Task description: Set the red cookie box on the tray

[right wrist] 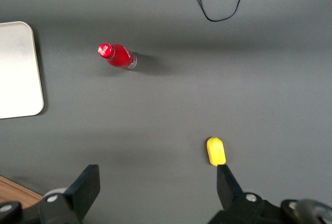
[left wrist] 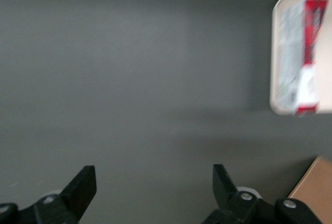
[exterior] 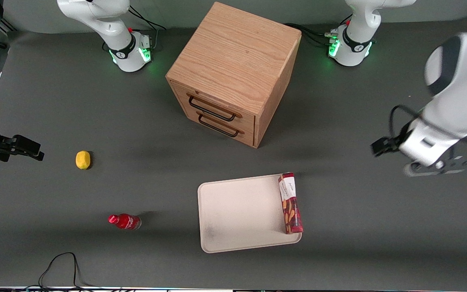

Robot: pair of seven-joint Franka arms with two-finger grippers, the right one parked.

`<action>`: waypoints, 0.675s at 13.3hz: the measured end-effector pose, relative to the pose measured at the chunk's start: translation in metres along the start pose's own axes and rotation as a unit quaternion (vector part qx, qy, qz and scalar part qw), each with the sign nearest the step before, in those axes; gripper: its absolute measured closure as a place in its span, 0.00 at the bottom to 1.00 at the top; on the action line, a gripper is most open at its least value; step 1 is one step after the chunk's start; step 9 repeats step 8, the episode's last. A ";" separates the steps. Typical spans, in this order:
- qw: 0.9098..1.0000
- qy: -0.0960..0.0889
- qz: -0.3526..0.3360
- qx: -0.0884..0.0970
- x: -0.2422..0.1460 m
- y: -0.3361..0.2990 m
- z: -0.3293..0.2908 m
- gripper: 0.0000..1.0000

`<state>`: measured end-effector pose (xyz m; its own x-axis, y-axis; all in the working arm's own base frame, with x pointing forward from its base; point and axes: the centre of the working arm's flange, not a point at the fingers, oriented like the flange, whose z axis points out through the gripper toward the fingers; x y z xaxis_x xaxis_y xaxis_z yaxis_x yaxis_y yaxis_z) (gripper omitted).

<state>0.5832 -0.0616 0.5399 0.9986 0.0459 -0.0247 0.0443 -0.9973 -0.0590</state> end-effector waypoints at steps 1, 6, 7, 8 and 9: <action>1.000 0.002 0.011 0.004 -0.019 -0.021 -0.009 0.00; 1.000 0.025 0.019 -0.004 -0.064 -0.042 -0.031 0.00; 0.999 0.026 0.019 -0.011 -0.064 -0.040 -0.029 0.00; 0.999 0.025 0.019 -0.018 -0.063 -0.037 -0.027 0.00; 0.999 0.025 0.019 -0.018 -0.063 -0.037 -0.027 0.00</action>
